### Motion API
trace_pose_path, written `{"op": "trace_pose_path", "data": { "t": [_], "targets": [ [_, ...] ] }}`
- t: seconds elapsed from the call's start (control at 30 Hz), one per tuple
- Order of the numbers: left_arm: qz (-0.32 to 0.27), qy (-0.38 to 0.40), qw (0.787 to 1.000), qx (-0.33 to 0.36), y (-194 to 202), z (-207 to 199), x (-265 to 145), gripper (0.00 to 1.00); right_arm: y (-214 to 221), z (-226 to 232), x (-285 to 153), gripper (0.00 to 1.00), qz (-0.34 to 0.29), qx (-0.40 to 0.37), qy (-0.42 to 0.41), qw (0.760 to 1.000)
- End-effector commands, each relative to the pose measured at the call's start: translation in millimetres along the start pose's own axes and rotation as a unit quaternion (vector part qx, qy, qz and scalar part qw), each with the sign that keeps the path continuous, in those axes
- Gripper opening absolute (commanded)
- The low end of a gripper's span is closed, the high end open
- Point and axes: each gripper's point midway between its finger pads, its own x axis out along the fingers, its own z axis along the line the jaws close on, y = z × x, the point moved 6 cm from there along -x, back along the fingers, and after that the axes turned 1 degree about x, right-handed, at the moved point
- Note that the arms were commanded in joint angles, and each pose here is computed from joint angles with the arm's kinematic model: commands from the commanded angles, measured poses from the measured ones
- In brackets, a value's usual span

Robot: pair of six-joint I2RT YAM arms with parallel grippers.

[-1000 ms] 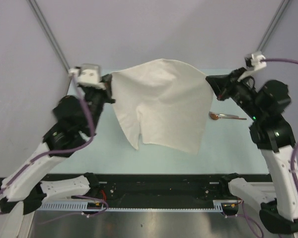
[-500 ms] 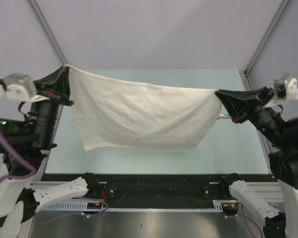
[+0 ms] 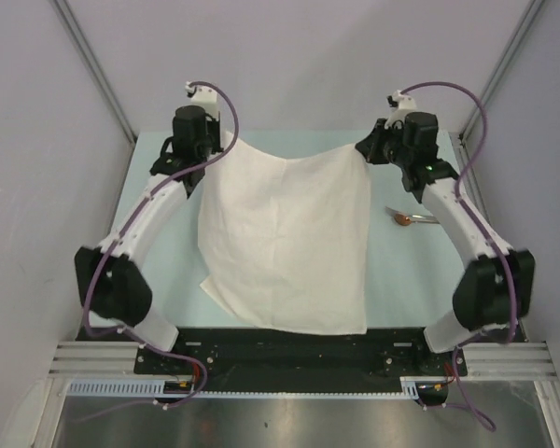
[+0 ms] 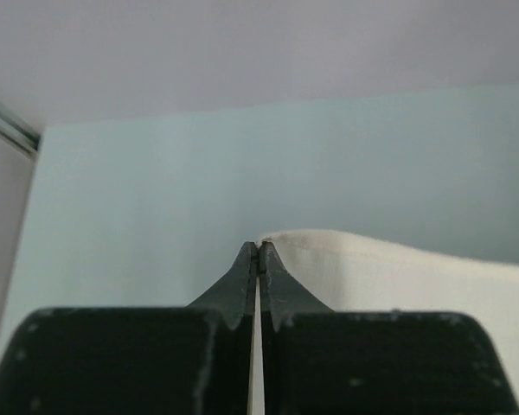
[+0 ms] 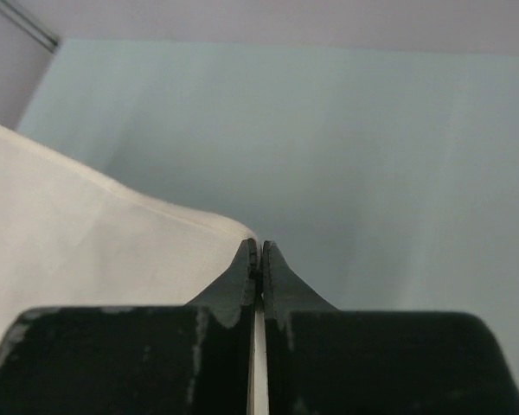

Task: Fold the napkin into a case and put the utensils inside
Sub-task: Flatten out the crumpled napkin at the center of the board.

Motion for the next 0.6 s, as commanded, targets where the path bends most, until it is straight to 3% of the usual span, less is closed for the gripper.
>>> {"op": "trace_pose_path", "data": {
  "t": [0.0,0.13,0.2,0.3,0.43,0.47,0.57],
  "targets": [
    [0.031,0.057,0.997,-0.030,48,-16,76,0.00,-10,-34,58,0.00,-0.029,-0.019,0.022,0.999],
    [0.024,0.045,0.998,-0.028,82,-25,125,0.00,33,-84,131,0.00,0.033,0.017,0.021,0.999],
    [0.029,0.064,0.997,-0.027,101,-33,146,0.00,31,-95,149,0.00,0.028,0.022,0.021,0.999],
    [-0.001,0.064,0.997,-0.042,95,-38,168,0.00,42,-116,172,0.00,0.033,0.034,0.043,0.998],
    [0.031,0.059,0.997,-0.030,125,-46,207,0.00,55,-131,193,0.00,0.045,0.051,0.049,0.996],
    [0.019,0.052,0.998,-0.031,111,-45,213,0.00,63,-137,199,0.00,0.052,0.055,0.053,0.996],
    [0.041,-0.014,0.999,-0.030,112,-32,232,0.04,61,-145,206,0.18,0.062,0.057,0.083,0.993]
  ]
}}
